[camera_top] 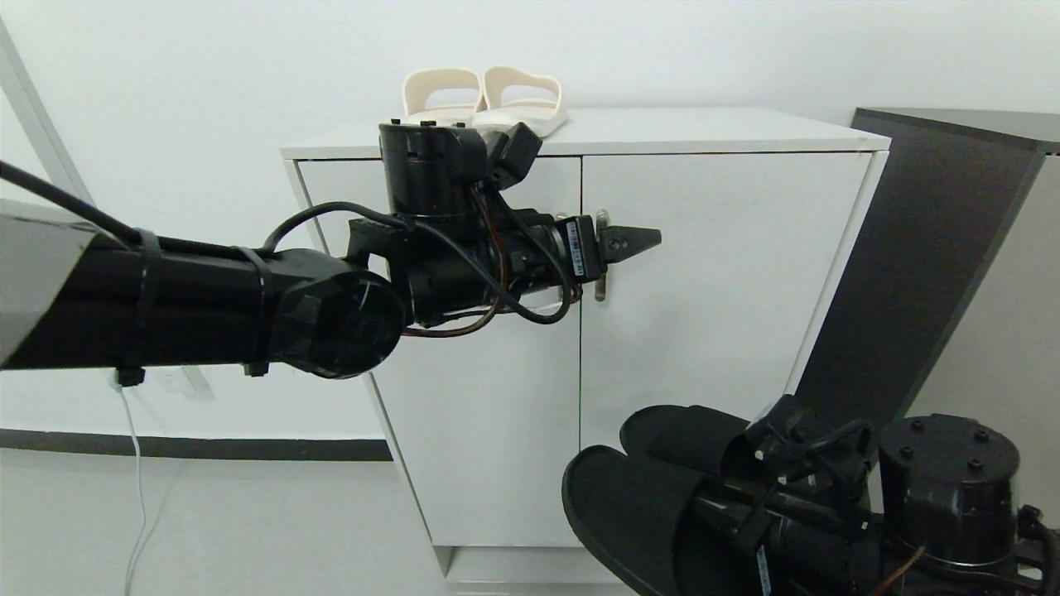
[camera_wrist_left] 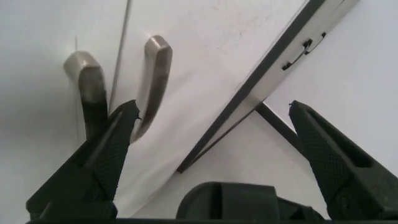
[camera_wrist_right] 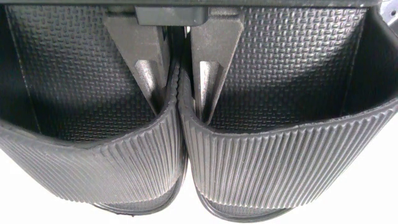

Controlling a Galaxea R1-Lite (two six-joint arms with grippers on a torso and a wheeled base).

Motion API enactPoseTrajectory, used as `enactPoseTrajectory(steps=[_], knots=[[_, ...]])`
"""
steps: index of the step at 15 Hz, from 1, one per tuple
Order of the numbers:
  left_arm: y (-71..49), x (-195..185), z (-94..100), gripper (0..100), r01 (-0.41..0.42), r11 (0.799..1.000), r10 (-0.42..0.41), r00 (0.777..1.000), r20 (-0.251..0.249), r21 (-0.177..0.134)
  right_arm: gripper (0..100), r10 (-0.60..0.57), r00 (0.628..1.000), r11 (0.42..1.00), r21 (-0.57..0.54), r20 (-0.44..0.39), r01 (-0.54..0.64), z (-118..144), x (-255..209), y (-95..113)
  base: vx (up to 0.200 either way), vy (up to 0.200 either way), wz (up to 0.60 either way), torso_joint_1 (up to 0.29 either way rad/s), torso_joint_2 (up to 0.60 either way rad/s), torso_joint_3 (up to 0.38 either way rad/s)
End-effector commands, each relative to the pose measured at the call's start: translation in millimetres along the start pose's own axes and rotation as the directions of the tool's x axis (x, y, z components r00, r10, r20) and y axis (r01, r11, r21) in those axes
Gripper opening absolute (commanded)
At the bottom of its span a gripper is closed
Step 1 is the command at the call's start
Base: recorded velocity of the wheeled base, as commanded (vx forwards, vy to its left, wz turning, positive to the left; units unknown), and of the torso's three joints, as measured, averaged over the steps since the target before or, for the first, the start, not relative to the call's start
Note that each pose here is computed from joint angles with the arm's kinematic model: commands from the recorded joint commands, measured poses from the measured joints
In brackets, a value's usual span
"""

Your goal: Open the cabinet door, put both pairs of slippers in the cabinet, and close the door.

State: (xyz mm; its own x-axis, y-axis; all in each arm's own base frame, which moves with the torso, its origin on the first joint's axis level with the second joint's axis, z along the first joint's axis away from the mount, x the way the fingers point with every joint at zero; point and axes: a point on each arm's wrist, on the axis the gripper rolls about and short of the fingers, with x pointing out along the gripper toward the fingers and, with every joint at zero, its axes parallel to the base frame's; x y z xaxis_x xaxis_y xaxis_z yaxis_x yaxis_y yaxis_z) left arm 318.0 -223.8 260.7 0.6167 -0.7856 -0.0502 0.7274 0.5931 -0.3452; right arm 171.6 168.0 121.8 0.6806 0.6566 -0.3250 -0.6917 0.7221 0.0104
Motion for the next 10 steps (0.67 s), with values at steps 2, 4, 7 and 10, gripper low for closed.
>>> enactPoseTrajectory(steps=[2,4,7,10], knots=[[7.3,14,-4.8,100,-0.008,1.0,0.008,1.0,-0.01,-0.005,0,0.001,1.0,1.0,0.0,0.0,-0.001,0,0,0,0.0,0.0,0.0,0.0,0.0,0.0],[10.1,20,-5.1,100,-0.029,1.0,0.029,1.0,-0.003,-0.006,0,0.001,1.0,1.0,0.0,-0.002,-0.001,0,1,0,0.0,0.0,0.0,0.0,0.0,0.0],[12.4,25,-7.1,100,-0.034,0.999,0.034,0.999,-0.005,-0.008,0,0.001,1.0,1.0,0.001,-0.002,-0.001,0,1,0,0.0,0.0,0.0,0.0,0.0,0.0],[10.8,22,-5.4,0,-0.032,0.997,0.032,0.999,0.0,-0.065,0,0.011,1.0,1.0,-0.003,-0.011,-0.011,-3,-2,0,0.0,0.0,0.0,0.0,0.0,0.0]])
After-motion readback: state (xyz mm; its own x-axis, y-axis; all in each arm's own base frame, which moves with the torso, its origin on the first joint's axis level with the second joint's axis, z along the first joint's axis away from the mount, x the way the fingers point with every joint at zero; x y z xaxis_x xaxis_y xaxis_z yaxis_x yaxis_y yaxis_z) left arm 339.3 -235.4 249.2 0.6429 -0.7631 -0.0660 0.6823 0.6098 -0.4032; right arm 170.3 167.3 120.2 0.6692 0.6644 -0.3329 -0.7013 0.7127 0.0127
